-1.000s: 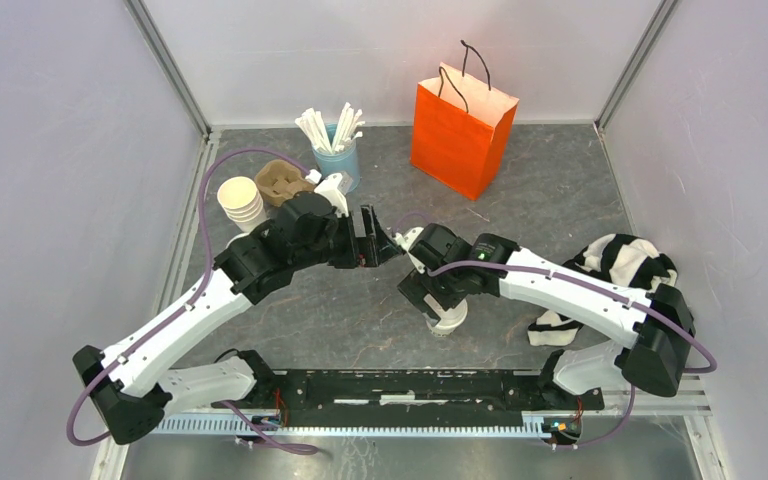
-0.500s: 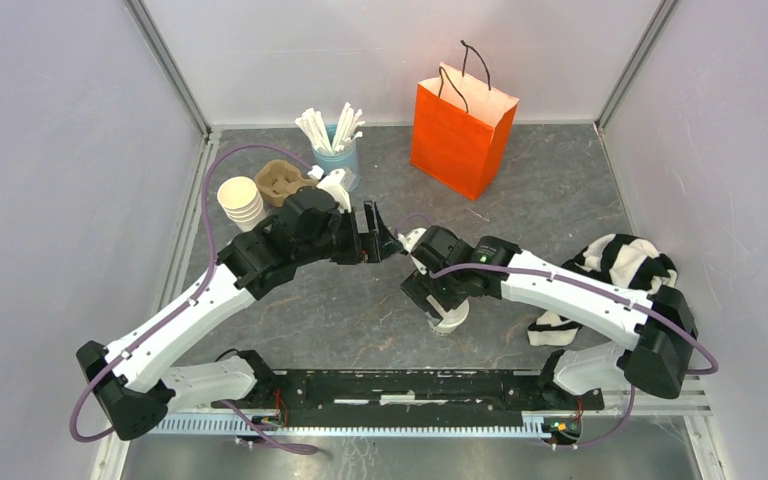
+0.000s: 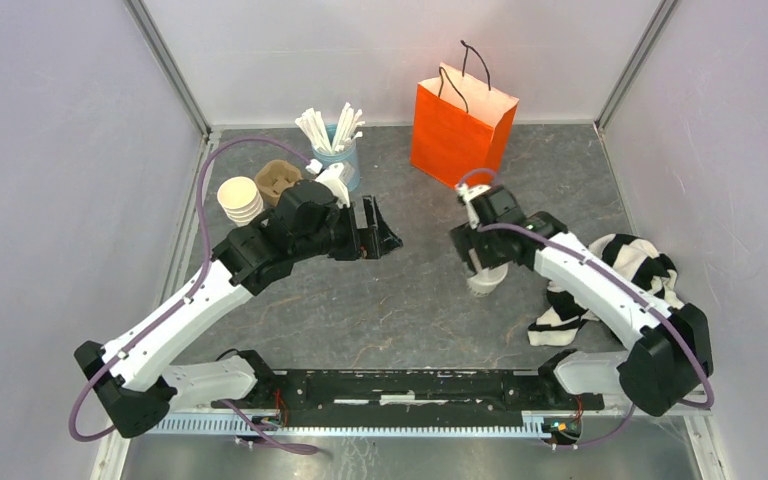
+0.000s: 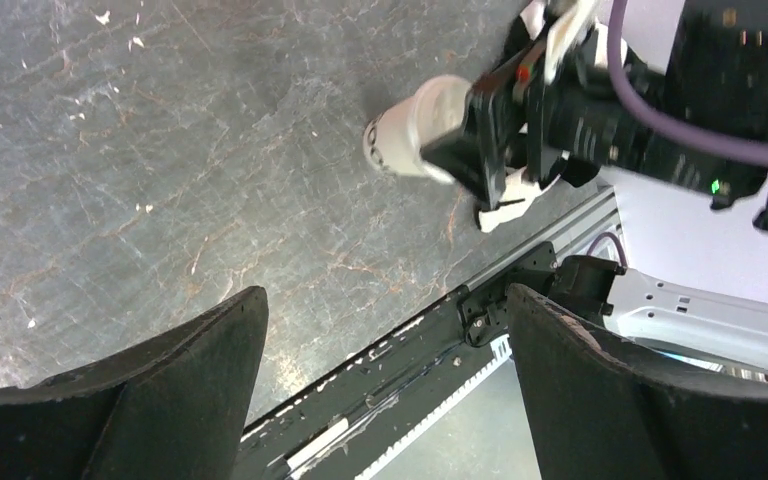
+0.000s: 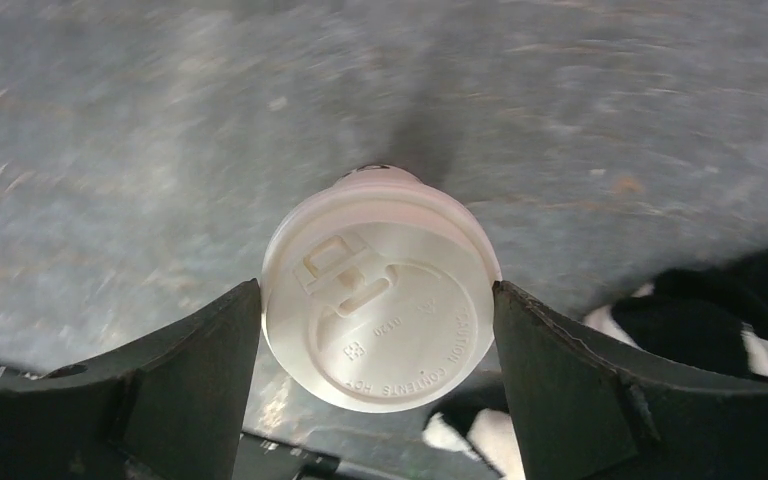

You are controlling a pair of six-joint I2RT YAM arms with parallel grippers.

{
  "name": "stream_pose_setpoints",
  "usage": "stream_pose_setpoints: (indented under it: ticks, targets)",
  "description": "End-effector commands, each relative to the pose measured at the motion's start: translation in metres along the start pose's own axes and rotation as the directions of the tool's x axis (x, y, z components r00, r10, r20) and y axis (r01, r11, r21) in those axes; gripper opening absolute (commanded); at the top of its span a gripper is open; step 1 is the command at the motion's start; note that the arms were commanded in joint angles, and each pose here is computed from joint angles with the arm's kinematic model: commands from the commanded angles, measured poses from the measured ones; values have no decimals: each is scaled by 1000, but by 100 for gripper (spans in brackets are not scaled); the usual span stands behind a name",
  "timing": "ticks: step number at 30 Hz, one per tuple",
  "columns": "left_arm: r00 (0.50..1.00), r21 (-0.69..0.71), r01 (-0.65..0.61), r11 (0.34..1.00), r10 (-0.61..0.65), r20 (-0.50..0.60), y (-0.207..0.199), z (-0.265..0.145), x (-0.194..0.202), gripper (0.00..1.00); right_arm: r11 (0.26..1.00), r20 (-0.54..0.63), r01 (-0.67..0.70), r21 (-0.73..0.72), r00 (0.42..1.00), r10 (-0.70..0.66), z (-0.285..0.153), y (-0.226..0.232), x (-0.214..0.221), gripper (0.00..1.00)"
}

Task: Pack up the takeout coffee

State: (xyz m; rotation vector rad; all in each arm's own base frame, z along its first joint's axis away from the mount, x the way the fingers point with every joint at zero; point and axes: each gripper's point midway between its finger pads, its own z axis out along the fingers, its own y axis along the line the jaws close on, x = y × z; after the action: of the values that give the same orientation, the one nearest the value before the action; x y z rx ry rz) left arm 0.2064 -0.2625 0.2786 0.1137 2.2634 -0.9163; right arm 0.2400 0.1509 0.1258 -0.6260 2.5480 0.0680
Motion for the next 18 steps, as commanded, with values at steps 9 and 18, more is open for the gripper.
stream_pose_setpoints:
  ticks: [9,18]
  targets:
    - [989,67,-144,987,146,-26,-25,10,-20,95,932,23,-219,290,975,222,14,-157,10,86]
    - [977,72,-202,977,205,-50,-27,14,-22,95,924,16,-252,288,966,258,13,-162,17,94]
